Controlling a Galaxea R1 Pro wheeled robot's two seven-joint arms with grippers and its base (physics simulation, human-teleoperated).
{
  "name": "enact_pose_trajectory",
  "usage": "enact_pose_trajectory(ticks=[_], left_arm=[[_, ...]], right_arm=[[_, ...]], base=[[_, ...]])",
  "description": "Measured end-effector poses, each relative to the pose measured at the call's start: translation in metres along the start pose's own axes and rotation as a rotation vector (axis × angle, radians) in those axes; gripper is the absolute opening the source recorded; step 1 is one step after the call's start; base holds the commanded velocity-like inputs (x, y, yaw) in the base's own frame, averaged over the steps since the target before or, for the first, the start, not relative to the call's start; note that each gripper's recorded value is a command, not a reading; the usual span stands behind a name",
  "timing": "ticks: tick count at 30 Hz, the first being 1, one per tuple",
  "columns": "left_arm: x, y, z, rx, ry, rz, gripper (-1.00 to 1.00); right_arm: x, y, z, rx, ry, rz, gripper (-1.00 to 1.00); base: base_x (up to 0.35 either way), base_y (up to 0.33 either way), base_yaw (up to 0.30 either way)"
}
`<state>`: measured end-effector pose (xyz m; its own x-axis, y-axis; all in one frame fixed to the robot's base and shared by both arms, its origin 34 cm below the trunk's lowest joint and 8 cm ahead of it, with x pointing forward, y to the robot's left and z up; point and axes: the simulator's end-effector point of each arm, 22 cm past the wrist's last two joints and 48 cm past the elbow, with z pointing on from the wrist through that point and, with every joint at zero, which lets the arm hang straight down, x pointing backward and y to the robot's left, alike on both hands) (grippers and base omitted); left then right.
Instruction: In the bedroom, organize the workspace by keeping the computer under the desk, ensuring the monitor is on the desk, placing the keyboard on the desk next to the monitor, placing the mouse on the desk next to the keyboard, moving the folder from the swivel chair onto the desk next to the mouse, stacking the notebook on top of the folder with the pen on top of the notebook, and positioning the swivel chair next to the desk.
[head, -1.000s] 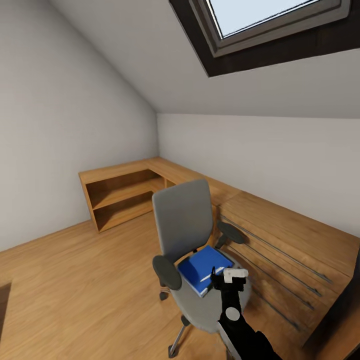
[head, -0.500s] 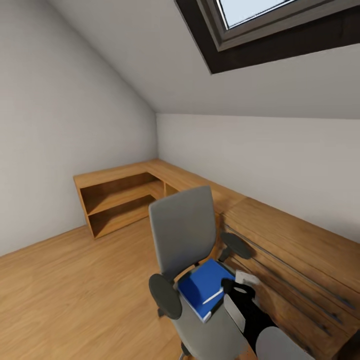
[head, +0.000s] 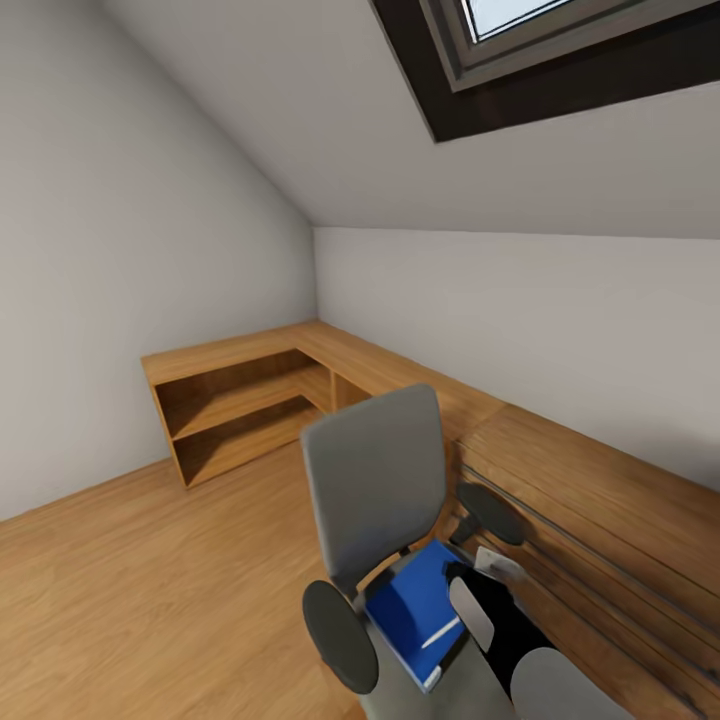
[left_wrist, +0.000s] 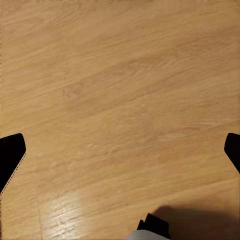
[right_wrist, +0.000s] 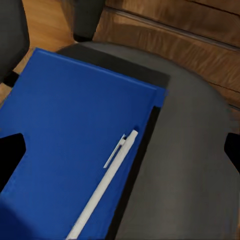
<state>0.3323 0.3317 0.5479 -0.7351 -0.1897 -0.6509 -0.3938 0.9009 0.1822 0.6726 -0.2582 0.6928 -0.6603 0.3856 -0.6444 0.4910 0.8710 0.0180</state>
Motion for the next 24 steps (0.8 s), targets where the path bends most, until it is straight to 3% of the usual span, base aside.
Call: enact_pose_trajectory(ticks=[7,16,21,24], left_arm=[[-0.001,0.000,0.000,-0.001,-0.001,0.000,1.00],[-0.013,-0.003,0.002,0.004,-0.027,-0.013,1.00],[-0.059,0.010,0.009,-0.047,-0.107,-0.130,1.00],[-0.074,0.041,0.014,-0.132,-0.118,-0.287,1.00]], right_arm=[[0.005,-0.005,-0.001,0.028,0.030,0.043,1.00],[0.008,-0.012,-0.002,0.064,0.041,0.061,1.00],[0.007,-0.014,-0.001,0.069,0.042,0.062,1.00],[0.008,-0.021,-0.002,0.099,0.044,0.066,1.00]], base=[[0.122,0.196,0.000],[0.012,0.027,0.000],[0.000,0.001,0.000],[0.000,0.000,0.000]])
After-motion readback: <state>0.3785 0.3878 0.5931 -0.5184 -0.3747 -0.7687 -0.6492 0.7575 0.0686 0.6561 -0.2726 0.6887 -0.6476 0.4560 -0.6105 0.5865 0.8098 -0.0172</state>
